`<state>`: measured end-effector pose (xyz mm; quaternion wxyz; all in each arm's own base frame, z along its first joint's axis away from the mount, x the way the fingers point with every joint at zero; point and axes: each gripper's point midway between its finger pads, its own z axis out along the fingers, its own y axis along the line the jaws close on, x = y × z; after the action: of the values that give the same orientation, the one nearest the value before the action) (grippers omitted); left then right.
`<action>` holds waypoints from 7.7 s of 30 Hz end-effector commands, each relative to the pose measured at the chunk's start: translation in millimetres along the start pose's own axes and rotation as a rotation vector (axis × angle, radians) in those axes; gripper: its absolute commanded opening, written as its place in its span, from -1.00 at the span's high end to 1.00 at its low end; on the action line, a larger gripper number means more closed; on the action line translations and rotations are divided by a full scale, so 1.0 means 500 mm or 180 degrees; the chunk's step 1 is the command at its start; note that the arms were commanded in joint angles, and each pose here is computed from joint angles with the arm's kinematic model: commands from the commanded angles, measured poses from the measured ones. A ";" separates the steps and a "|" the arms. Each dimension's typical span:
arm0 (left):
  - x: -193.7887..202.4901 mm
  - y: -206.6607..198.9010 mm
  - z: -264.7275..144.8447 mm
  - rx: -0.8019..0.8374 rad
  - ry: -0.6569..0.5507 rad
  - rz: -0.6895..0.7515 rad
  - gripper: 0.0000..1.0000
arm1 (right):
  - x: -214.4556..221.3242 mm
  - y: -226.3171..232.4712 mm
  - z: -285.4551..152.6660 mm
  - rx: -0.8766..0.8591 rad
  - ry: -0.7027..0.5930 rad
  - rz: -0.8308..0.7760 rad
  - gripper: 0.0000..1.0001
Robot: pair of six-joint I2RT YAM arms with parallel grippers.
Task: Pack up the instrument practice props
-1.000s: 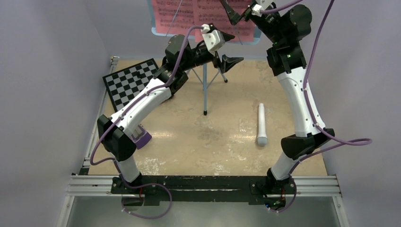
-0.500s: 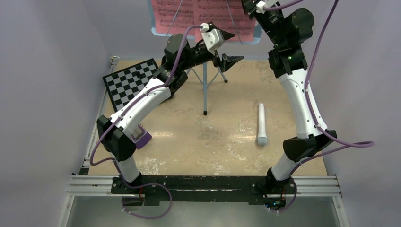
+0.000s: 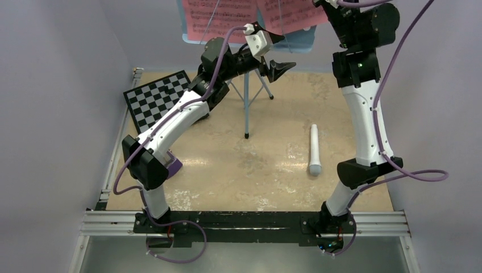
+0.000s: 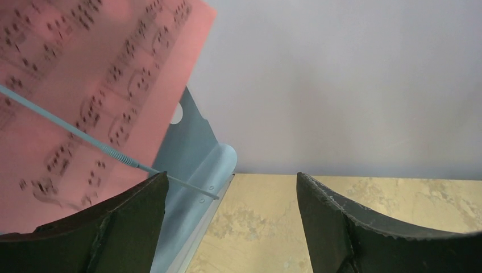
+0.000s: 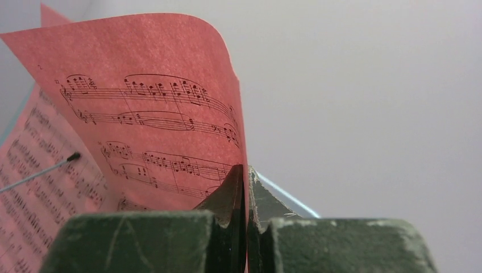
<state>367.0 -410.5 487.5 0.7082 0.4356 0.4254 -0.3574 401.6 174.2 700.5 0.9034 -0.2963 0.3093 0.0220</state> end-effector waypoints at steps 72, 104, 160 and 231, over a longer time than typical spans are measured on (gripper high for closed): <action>0.002 -0.088 -0.265 -0.0212 0.0546 0.0840 -0.74 | 0.527 0.035 -1.157 0.0547 0.5541 0.1480 1.00; -0.197 0.143 -0.378 -0.1324 0.0558 0.1522 -0.81 | 0.400 0.028 -0.976 0.1088 0.4642 0.1465 -0.98; -0.061 0.232 -0.283 -0.0672 0.0364 0.0623 1.00 | -0.051 0.133 0.072 -0.0452 -0.0336 0.1178 -0.76; -0.061 0.261 -0.307 -0.1087 0.0301 0.0722 0.37 | -0.391 -0.084 -0.075 0.0427 -0.0859 -0.2318 1.00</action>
<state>430.5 -216.3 515.3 0.7871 0.3750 0.4597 -0.1691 268.7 200.3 791.5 0.9079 -0.3496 0.0453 -0.2269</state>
